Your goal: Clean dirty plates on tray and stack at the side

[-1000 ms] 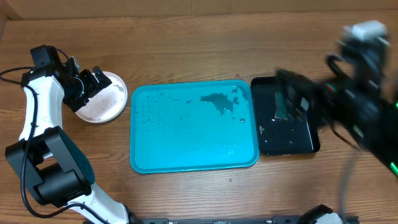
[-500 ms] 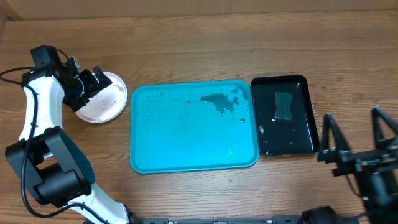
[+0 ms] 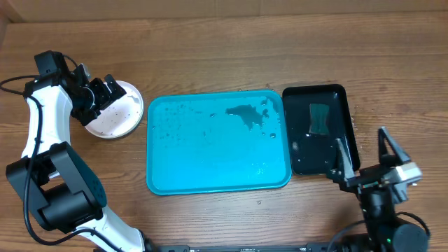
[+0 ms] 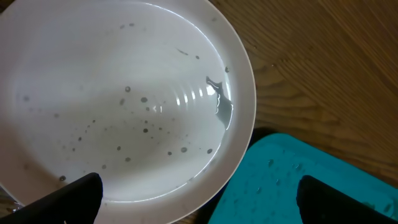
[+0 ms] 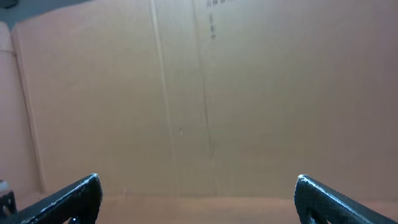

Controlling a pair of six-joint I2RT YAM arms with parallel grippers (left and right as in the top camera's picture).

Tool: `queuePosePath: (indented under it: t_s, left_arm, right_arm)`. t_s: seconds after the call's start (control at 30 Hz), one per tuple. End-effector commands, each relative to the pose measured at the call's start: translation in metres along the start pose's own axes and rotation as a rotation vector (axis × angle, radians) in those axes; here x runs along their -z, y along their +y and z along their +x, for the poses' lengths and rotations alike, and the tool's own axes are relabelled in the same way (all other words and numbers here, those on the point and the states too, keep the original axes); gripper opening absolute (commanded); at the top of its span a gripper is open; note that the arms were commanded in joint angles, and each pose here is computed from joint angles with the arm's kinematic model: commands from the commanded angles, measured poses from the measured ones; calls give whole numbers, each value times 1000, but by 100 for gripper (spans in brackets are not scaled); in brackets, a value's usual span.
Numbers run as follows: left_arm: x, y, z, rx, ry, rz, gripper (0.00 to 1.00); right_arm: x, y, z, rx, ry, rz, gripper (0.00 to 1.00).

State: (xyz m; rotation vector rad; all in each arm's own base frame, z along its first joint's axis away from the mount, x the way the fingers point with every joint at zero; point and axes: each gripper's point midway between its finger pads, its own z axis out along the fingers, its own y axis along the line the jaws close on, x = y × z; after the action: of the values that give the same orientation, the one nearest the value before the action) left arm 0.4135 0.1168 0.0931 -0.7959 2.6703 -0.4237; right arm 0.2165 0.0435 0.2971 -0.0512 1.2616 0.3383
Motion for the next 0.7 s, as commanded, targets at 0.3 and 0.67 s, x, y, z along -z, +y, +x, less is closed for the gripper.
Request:
queuePosePath:
  t_s: [0.3, 0.67]
  left_arm:
    - [-1, -1, 2, -29, 5, 9, 100]
    - [-1, -1, 1, -29, 4, 6, 100]
  right_arm:
    - [3, -13, 66, -4, 81, 12, 100]
    - [15, -27, 124, -43, 322, 83, 100]
